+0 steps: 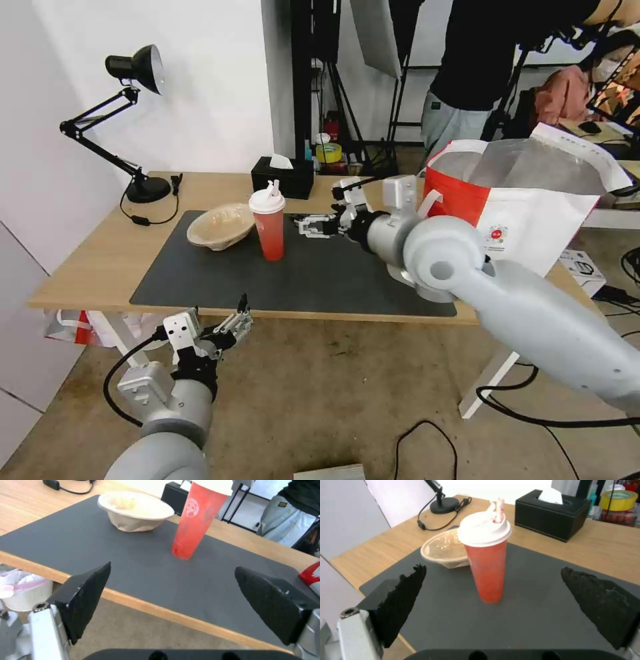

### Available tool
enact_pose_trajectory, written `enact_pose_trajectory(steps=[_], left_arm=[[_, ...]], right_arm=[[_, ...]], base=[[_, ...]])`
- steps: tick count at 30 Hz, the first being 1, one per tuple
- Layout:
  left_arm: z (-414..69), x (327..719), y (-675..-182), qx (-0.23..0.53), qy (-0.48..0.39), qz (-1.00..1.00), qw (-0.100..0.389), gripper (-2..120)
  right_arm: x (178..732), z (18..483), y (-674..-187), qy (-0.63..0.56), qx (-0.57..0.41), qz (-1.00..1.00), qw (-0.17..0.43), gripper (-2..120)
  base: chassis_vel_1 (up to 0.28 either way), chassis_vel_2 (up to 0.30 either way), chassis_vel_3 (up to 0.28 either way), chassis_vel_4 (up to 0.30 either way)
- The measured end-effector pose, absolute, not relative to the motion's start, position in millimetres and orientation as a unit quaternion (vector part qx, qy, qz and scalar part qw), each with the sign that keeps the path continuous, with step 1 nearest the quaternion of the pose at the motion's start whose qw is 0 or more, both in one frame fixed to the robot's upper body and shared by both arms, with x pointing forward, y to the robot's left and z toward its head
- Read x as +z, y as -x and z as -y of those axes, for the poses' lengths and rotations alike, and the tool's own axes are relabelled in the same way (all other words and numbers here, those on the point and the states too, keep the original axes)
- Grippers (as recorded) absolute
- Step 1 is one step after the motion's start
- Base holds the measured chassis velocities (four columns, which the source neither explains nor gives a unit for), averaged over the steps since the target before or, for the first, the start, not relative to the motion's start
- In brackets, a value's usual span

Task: Pick up the trash from the table and place it into the takeout bag.

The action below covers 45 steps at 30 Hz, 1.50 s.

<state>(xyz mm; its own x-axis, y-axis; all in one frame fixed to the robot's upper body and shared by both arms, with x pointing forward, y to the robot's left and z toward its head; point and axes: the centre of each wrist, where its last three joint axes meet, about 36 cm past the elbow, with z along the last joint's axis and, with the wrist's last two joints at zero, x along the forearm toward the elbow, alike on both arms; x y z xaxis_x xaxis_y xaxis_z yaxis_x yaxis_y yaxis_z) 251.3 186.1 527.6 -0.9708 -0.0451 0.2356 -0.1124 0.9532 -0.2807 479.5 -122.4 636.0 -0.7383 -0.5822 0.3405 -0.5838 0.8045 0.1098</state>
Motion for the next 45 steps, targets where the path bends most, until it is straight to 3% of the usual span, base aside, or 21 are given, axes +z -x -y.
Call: enact_pose_trajectory(steps=[45], left_arm=[[-186.8, 524.3, -247.5, 0.144, -0.049, 0.981, 0.12, 100]], right_arm=[[620.3, 88.9, -485.6, -0.351, 0.036, 0.911, 0.211, 100]], base=[[0.0, 0.0, 0.0, 0.0]])
